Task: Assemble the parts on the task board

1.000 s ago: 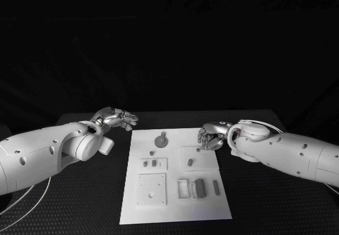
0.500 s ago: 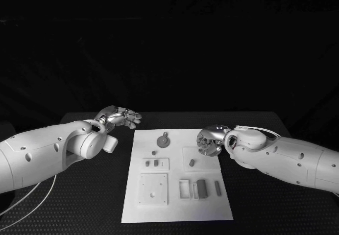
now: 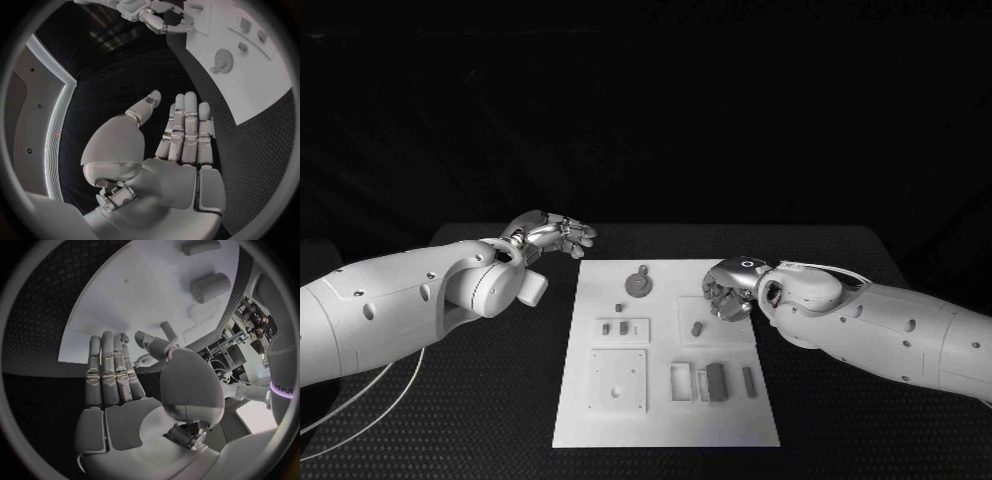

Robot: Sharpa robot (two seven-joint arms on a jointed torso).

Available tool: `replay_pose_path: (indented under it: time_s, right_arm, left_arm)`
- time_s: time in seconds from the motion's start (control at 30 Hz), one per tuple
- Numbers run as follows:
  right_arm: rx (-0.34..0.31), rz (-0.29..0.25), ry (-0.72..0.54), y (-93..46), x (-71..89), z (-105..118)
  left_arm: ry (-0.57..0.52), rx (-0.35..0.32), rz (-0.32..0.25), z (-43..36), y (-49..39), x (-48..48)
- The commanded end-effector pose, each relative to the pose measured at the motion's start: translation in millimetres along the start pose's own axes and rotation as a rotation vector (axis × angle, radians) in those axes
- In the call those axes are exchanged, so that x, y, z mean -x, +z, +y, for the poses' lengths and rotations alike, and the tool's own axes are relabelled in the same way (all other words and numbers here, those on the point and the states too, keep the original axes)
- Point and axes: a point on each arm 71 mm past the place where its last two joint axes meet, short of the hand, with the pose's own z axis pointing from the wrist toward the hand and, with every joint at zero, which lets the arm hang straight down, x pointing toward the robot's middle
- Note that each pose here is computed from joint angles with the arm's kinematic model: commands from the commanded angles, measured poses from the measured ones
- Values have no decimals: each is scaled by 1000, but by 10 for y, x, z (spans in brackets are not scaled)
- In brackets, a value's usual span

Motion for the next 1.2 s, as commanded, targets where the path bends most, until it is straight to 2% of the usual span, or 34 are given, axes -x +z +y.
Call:
replay_pose_path:
  time_s: [0.03,0.5,0.83,1.2]
  right_arm:
    - [7,15,-31,-6,-57,22]
    - [15,23,-105,-15,-105,44]
    - [9,15,-133,-7,-248,95]
    - [7,12,-138,11,-295,124]
  left_arm:
    - [-10,-15,15,-29,4,-20]
    - [-10,-11,18,-24,4,-14]
    - [-11,-9,20,-22,4,-13]
    - [-11,-4,21,-18,4,-11]
